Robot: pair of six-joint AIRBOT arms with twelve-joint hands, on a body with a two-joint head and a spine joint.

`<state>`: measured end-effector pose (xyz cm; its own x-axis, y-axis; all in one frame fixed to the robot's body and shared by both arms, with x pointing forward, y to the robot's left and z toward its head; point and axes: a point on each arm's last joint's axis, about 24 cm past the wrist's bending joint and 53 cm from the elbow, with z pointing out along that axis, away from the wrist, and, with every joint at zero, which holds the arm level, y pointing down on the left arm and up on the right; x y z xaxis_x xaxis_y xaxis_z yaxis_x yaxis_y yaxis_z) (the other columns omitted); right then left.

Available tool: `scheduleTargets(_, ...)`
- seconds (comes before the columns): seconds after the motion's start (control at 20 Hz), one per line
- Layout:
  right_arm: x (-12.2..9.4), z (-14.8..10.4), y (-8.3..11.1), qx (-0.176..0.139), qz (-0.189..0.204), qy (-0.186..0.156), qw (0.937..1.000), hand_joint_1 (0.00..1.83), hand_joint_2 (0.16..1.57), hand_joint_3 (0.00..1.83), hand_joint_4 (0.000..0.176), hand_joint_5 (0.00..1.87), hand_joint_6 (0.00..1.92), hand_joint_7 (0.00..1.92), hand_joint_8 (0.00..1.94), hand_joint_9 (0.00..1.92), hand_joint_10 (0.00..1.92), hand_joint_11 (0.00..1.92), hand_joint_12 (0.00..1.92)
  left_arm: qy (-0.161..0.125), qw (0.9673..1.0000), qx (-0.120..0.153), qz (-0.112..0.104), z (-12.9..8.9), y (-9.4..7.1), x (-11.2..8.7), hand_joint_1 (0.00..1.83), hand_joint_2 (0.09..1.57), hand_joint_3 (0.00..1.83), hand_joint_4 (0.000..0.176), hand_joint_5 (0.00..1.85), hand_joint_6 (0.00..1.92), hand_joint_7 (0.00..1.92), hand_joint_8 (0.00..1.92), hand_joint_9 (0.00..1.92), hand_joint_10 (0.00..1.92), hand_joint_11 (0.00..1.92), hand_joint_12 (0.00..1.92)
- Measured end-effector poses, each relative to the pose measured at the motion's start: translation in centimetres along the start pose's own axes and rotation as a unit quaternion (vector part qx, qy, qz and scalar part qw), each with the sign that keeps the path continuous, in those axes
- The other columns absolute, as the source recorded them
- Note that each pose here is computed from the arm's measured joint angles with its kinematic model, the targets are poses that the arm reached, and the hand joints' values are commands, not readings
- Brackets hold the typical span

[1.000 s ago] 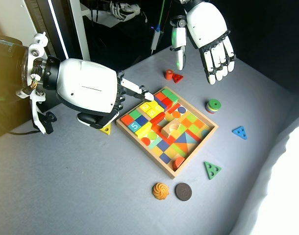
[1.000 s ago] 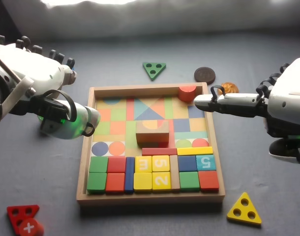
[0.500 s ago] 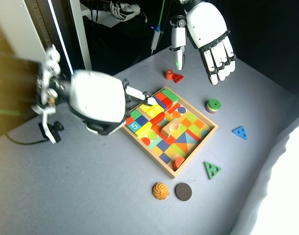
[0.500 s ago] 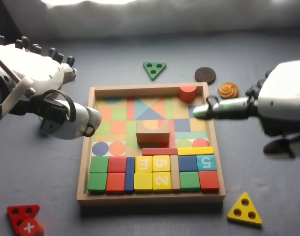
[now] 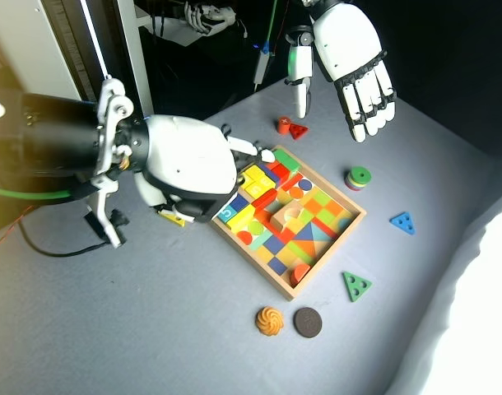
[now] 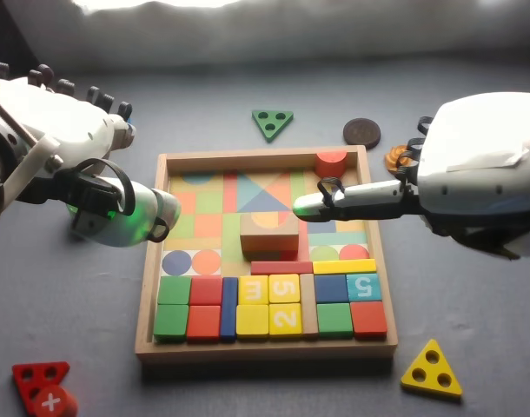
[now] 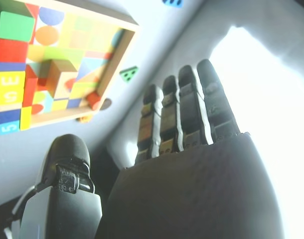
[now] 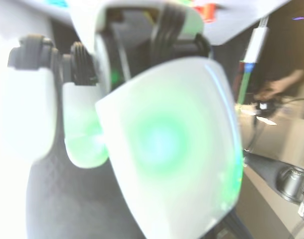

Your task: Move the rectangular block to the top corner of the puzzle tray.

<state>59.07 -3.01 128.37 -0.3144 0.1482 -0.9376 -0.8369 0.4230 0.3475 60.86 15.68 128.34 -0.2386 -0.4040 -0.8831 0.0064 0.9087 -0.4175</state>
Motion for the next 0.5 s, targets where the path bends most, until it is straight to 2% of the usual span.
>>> scheduleTargets(0.05,0.2,0.2,-0.4,0.002,0.001,0.003,1.0000,1.73,0.65,0.95,0.000,0.05,0.00,1.67,1.94,1.80,1.92,1.69,1.92,0.000,1.0000,0.000,0.000,0.0,0.0,0.0,0.00,1.30,0.00,0.000,0.20,0.00,0.19,0.00,0.16,0.00,0.00,0.32)
scheduleTargets(0.15,1.0,0.8,-1.9,0.013,-0.015,0.017,0.9997,1.71,0.65,0.96,0.000,0.05,0.00,1.68,1.94,1.80,1.92,1.64,1.92,0.000,1.0000,0.000,0.000,0.0,0.0,0.0,0.00,1.29,0.00,0.000,0.21,0.00,0.19,0.00,0.17,0.00,0.01,0.32)
scheduleTargets(0.3,1.5,1.8,-2.7,0.008,-0.029,0.031,0.9991,1.72,0.57,1.11,0.000,0.07,0.01,1.69,1.94,1.81,1.92,1.85,1.92,0.000,1.0000,0.000,0.000,0.0,0.0,0.0,0.00,1.30,0.00,0.000,0.19,0.00,0.16,0.00,0.14,0.00,0.00,0.27)
scheduleTargets(0.45,1.9,3.2,-2.9,-0.001,-0.041,0.039,0.9984,1.74,0.54,1.18,0.000,0.06,0.00,1.67,1.94,1.80,1.92,1.85,1.92,0.000,1.0000,0.000,0.000,0.0,0.0,0.0,0.00,1.28,0.00,0.000,0.22,0.00,0.21,0.00,0.19,0.00,0.00,0.39)
scheduleTargets(0.5,1.8,3.5,-3.2,-0.001,-0.041,0.039,0.9984,1.72,0.54,1.18,0.000,0.06,0.00,1.66,1.94,1.79,1.92,1.83,1.92,0.000,1.0000,0.000,0.000,0.0,0.0,0.0,0.00,1.29,0.00,0.000,0.22,0.00,0.19,0.00,0.17,0.00,0.00,0.36)
